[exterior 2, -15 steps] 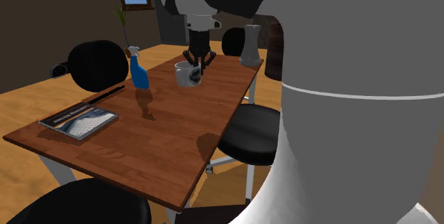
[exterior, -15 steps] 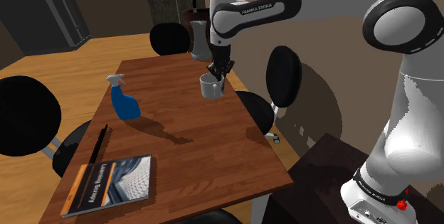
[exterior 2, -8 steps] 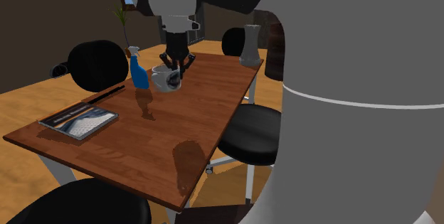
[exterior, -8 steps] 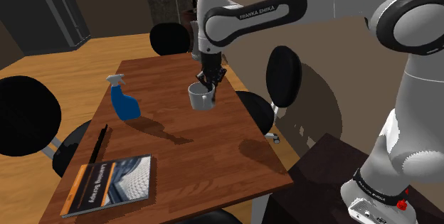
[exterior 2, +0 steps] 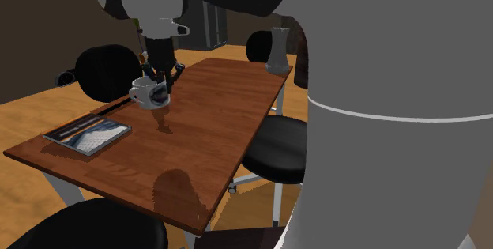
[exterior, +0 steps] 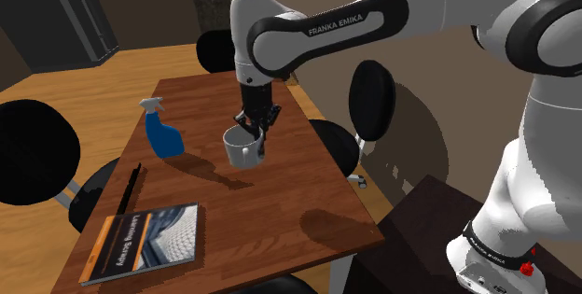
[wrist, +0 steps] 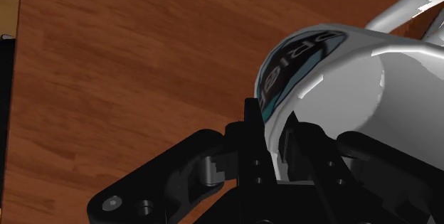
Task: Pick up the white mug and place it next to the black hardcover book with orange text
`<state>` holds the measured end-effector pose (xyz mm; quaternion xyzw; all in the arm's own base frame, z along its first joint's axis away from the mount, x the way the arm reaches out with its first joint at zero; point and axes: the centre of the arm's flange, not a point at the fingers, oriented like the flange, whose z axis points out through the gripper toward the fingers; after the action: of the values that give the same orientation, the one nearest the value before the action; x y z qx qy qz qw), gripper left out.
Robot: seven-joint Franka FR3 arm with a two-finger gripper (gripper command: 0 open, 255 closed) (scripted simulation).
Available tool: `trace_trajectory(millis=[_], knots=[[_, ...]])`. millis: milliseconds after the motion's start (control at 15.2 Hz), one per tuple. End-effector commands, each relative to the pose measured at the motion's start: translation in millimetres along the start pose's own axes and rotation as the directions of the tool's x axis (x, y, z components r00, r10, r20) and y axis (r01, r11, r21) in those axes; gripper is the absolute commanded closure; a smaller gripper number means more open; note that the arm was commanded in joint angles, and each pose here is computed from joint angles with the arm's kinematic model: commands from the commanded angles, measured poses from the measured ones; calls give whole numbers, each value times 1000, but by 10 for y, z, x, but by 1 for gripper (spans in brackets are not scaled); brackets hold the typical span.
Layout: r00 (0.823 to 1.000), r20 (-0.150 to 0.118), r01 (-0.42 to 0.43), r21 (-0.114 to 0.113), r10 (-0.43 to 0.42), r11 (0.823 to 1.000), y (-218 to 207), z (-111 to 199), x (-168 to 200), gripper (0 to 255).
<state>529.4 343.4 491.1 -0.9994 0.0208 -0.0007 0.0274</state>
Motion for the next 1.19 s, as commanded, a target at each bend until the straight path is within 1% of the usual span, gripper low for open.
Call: trace_trajectory(millis=[0, 858, 924, 1122], knots=[[1000, 0, -2, 0, 2, 1000, -228, 11, -117, 255], [1000, 0, -2, 0, 2, 1000, -1737, 87, -929, 255], [1000, 0, -2, 0, 2, 1000, -1902, 95, -1018, 255], [1000, 0, -2, 0, 2, 1000, -1893, 254, -1019, 255]])
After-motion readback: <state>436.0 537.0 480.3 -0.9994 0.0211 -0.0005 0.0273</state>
